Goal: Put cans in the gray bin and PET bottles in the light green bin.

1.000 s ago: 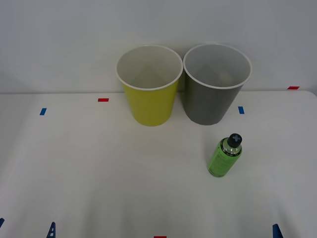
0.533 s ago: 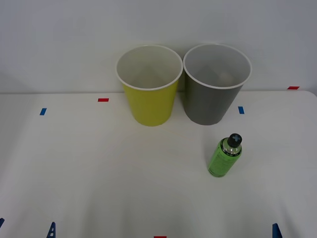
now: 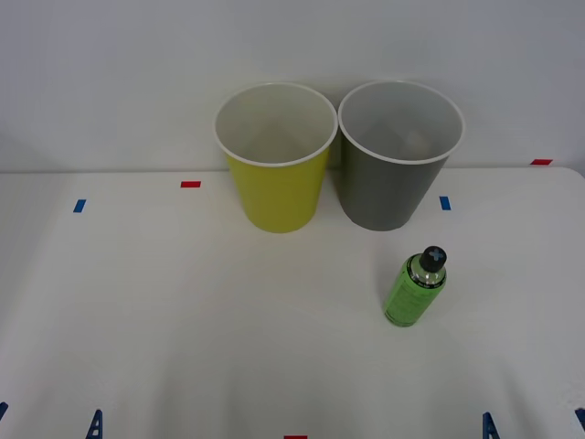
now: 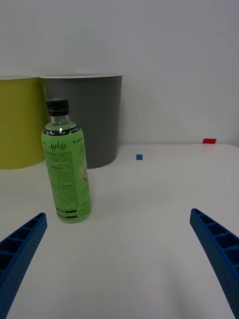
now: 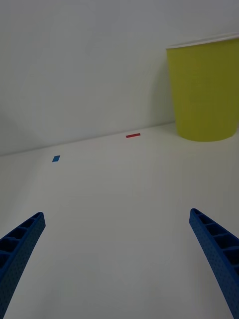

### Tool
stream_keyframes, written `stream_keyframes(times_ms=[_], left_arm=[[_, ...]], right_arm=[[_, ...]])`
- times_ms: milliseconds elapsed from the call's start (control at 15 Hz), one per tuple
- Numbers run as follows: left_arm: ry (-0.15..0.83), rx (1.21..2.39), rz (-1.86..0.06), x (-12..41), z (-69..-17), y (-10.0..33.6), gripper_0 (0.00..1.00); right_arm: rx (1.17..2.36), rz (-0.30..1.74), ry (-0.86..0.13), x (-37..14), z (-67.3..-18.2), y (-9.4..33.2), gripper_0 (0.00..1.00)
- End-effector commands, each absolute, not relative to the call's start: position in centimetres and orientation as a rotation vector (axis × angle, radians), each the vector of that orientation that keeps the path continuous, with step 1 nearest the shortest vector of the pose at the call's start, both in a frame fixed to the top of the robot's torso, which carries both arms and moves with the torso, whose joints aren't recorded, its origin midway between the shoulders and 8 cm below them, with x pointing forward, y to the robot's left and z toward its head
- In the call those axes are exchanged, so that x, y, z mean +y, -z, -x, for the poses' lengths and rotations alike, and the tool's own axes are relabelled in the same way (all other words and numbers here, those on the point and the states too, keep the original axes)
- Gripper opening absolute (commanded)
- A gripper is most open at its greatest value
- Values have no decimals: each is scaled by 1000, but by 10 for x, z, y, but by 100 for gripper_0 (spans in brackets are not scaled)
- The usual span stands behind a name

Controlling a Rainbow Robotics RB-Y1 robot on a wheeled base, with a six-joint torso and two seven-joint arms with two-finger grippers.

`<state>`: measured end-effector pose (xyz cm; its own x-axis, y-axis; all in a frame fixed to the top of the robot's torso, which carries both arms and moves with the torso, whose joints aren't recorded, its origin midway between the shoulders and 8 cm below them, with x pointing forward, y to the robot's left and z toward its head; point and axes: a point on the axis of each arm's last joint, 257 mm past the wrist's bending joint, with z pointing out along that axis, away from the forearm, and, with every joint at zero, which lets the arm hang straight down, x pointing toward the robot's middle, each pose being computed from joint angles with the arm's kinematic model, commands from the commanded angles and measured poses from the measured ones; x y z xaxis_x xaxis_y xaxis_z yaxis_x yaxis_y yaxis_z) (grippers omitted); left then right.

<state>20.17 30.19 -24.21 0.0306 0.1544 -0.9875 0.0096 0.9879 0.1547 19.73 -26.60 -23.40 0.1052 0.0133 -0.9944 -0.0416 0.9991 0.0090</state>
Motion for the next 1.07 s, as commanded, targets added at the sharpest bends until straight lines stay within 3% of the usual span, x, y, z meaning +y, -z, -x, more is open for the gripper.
stream_keyframes(times_ms=[67,267,1067], left_arm=[[-112,1538,-131,302,-202,242,100],[-112,1538,-131,302,-202,242,100],[-112,1538,-131,302,-202,242,100]], right_arm=[[1447,33,-90,-254,-205,232,100],[1429,60,-99,-254,-214,251,100],[1358,154,-164,-217,-283,246,100]])
